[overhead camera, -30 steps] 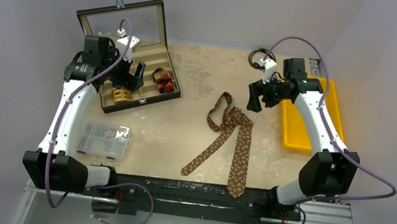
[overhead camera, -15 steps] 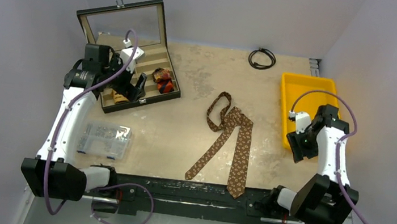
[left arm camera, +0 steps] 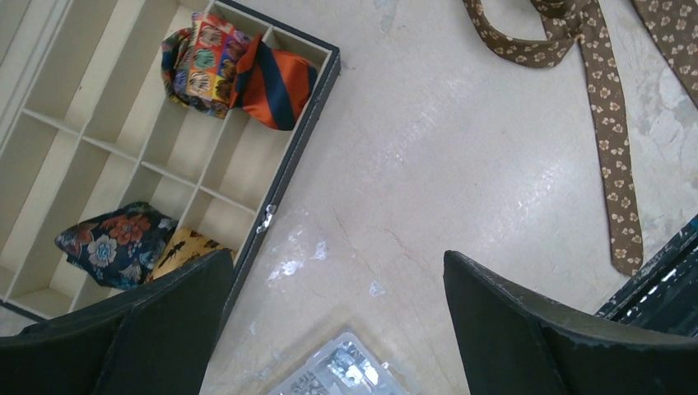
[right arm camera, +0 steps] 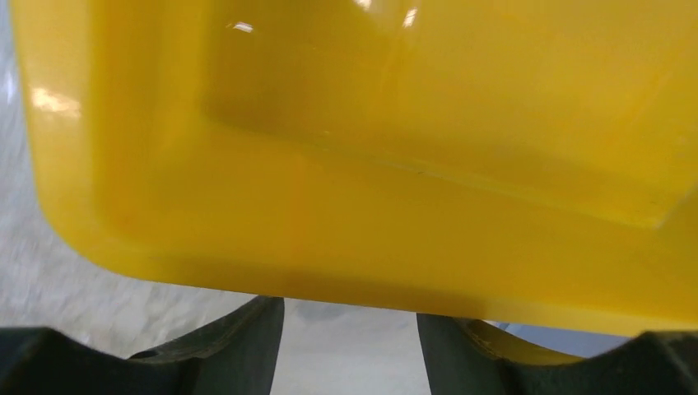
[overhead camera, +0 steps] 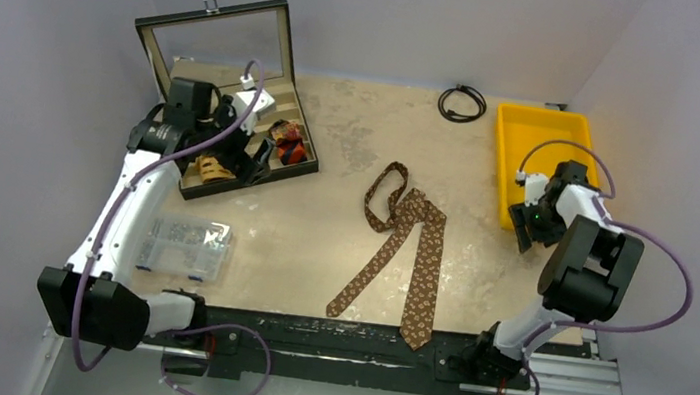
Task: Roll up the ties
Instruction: Move the bin to the corner of the board.
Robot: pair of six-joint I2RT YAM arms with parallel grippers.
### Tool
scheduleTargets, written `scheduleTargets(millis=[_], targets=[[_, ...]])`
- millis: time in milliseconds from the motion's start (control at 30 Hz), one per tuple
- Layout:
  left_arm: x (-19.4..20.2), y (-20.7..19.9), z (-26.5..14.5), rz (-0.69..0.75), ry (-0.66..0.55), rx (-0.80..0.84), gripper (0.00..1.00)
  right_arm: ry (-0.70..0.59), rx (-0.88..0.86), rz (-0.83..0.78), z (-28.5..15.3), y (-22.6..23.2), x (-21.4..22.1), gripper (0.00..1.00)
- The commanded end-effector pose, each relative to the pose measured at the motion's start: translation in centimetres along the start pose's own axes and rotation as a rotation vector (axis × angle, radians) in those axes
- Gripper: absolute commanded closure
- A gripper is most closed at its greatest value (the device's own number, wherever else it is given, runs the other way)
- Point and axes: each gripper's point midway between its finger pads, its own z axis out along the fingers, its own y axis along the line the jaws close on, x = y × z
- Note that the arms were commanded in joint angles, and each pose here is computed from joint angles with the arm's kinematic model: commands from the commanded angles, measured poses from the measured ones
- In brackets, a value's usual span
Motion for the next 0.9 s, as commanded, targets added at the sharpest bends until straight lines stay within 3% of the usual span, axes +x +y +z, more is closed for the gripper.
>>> scheduleTargets(millis=[0, 167, 300, 400, 600, 733, 867], targets=[[-1.4, -0.8, 1.9, 0.107, -0.021, 0.046, 0.00, -0.247, 0.133, 0.045, -1.4, -5.7, -9.3, 0.40], [-3.7, -2.7, 6.6, 0.211, -0.016, 0.089, 0.00, -0.327, 0.067, 0.051, -3.9, -5.9, -12.9, 0.34], [-5.4, -6.9, 11.7, 0.263, -0.012, 0.220, 0.00, -0.411, -0.100, 0.028, -8.2, -0.8, -12.7, 0.28], [-5.1, -12.8, 15.1, 0.466, -0.009, 0.380, 0.06, -0.429, -0.187, 0.021, -9.8, 3.5, -11.5, 0.25], [0.2, -21.9, 17.1, 0.884, 0.100, 0.653, 0.18, -0.388, -0.339, 0.111, -11.5, 7.7, -9.1, 0.26], [6.1, -25.5, 15.5, 1.044, 0.103, 0.811, 0.19, -0.361, -0.316, 0.076, -11.0, 8.7, -7.7, 0.26], [8.7, -27.9, 15.5, 1.161, 0.074, 0.879, 0.18, -0.337, -0.321, 0.081, -10.3, 9.1, -6.8, 0.27]])
